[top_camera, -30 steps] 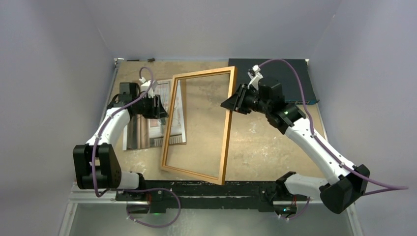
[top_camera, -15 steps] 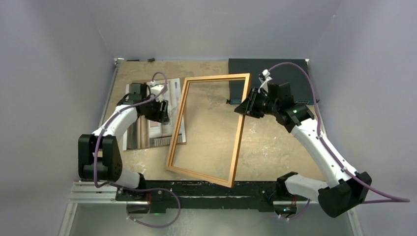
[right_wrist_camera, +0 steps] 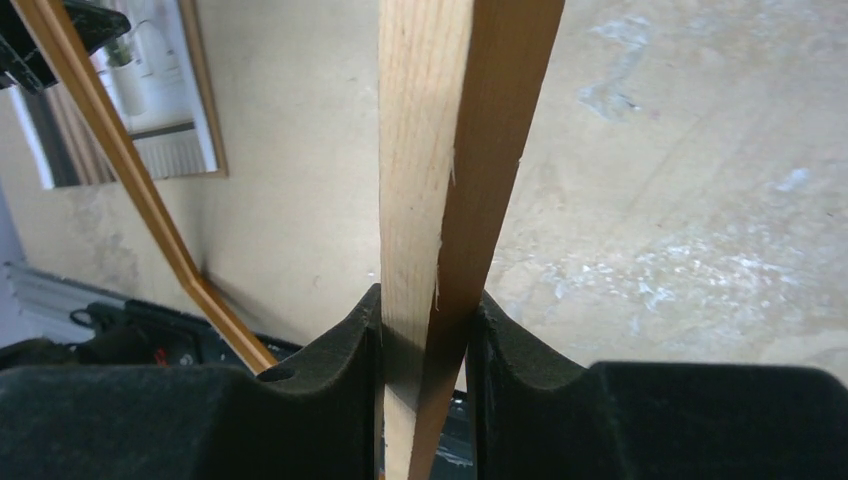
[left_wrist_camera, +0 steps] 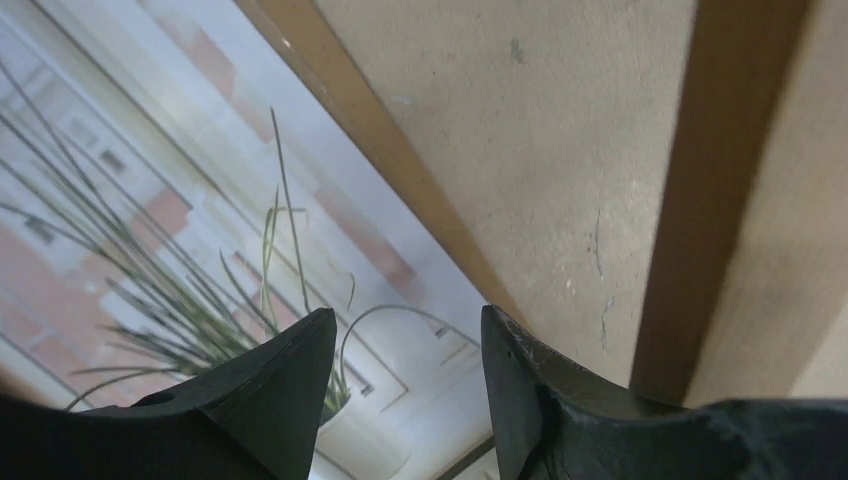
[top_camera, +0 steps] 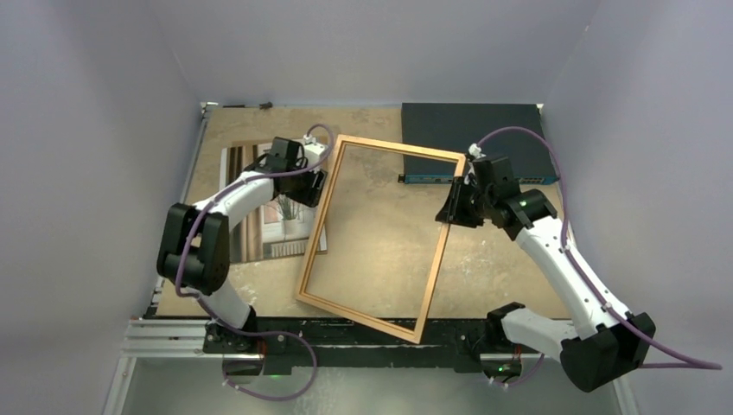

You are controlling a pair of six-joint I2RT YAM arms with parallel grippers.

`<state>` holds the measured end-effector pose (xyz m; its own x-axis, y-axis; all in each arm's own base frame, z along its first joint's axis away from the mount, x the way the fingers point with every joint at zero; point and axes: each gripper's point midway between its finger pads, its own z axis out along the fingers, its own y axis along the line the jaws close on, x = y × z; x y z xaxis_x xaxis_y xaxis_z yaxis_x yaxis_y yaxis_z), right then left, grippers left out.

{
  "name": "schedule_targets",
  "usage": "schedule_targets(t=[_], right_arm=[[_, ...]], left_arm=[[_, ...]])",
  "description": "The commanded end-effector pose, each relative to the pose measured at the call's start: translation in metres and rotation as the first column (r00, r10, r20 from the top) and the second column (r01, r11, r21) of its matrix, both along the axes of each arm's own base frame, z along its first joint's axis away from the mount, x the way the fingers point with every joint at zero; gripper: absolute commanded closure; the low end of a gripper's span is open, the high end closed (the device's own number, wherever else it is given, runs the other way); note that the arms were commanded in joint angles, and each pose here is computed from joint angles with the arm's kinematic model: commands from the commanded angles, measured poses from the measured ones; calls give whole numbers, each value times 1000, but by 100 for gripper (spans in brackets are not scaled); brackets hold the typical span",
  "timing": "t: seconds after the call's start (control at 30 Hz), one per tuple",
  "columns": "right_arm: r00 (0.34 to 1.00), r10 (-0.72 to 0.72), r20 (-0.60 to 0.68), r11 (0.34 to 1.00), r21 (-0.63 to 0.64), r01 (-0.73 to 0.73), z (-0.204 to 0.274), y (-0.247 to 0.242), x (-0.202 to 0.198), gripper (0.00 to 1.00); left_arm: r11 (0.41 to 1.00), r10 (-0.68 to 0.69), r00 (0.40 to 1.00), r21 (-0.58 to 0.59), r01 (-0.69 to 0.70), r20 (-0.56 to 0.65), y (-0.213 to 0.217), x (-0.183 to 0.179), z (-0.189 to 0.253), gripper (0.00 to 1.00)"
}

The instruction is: Put the photo into the frame

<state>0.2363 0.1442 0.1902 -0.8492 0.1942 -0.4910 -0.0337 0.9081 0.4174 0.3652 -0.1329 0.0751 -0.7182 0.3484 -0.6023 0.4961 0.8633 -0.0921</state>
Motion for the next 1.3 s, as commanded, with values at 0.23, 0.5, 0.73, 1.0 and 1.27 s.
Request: schedule_targets(t=[0.23,0.5,0.73,1.0,1.27], right_arm=[[994,-99,46,976,-192,106,-6,-41,6,100],[994,-106,-24,985,-137,102,-23,-31,-1,100],[992,-111,-57,982,-159,101,-43,-33,0,100],[995,-67,-73,982,-184,53,-57,-25,21,100],[998,-27,-56,966,-256,12,-67,-18,70,100]], left_arm=[[999,22,996,37,-25,85,-31,59,-27,44],[951,119,984,271,-150,130,17,63,-54,47],[938,180,976,276,-209,125,52,54,-53,47],[957,188,977,205,-205,100,63,39,-30,47],[990,130,979,33,-137,154,45,34,47,36]])
